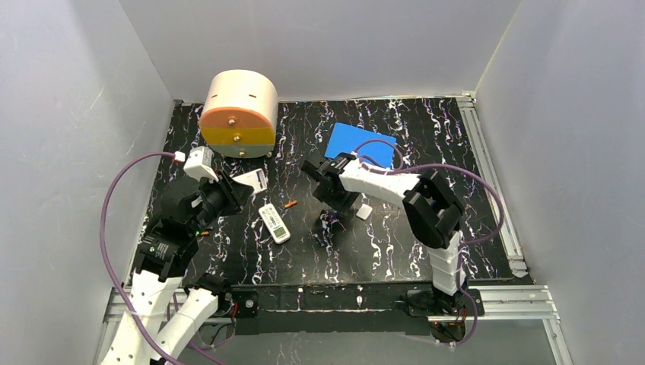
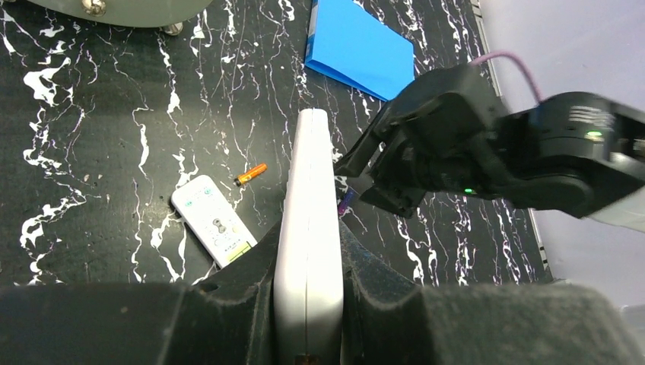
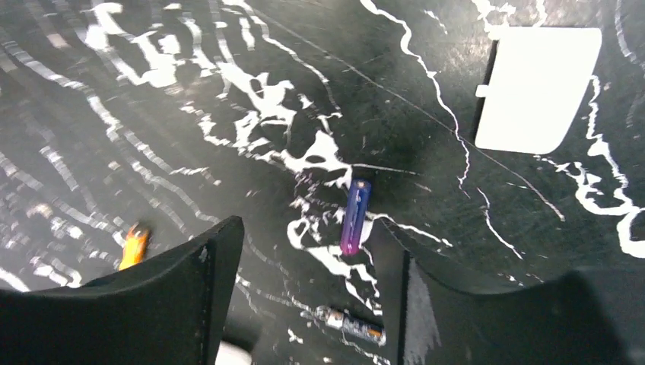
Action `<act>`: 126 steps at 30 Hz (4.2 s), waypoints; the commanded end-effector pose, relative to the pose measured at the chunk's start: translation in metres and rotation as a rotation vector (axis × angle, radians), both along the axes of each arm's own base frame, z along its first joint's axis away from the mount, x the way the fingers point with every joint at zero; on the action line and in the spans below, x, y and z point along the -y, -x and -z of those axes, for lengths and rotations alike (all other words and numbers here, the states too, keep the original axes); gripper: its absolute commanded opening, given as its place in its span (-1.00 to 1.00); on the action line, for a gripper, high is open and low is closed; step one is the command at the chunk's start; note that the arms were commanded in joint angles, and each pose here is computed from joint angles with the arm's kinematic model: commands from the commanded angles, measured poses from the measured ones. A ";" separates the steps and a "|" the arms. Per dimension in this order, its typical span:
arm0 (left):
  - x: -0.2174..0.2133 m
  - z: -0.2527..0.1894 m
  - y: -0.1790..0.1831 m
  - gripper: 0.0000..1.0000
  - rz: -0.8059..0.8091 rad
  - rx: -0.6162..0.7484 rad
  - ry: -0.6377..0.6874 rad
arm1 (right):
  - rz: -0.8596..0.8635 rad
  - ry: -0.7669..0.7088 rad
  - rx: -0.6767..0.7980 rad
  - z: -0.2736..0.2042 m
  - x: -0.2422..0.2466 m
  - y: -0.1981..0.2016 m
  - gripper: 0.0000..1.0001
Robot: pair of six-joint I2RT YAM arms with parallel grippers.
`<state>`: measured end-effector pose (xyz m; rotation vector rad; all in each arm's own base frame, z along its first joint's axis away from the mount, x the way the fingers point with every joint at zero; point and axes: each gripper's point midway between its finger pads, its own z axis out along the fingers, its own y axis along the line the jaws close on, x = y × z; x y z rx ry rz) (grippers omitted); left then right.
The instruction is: Load the batteries into the remote control
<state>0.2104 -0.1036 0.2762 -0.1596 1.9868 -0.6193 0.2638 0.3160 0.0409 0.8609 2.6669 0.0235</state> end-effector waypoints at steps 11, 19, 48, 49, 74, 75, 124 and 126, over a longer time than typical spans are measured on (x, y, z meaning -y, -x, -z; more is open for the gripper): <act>0.002 -0.032 -0.016 -1.00 0.078 0.052 -0.129 | -1.752 0.144 0.216 -0.068 0.024 0.006 0.43; -0.019 -0.035 -0.027 -1.00 -0.053 0.015 -0.180 | -2.044 0.292 0.213 -0.057 0.019 -0.002 0.47; -0.017 -0.040 -0.035 -1.00 -0.099 0.010 -0.123 | -2.219 0.267 0.099 0.028 -0.007 0.009 -0.05; -0.017 -0.039 -0.035 -1.00 -0.097 0.009 -0.119 | -2.217 0.269 0.071 0.029 -0.002 0.011 -0.12; 0.012 -0.028 -0.044 -1.00 0.005 0.007 -0.021 | -1.633 0.098 0.371 -0.044 0.000 -0.037 -0.97; 0.016 -0.026 -0.045 -1.00 0.021 0.006 -0.013 | -1.585 0.093 0.402 -0.054 0.003 -0.040 -0.97; 0.141 -0.008 -0.050 -1.00 0.569 -0.123 0.724 | -0.890 -0.692 0.433 -0.263 -0.011 -0.002 -0.97; 0.141 -0.009 -0.052 -1.00 0.562 -0.118 0.723 | -0.900 -0.672 0.416 -0.260 -0.010 -0.001 -0.97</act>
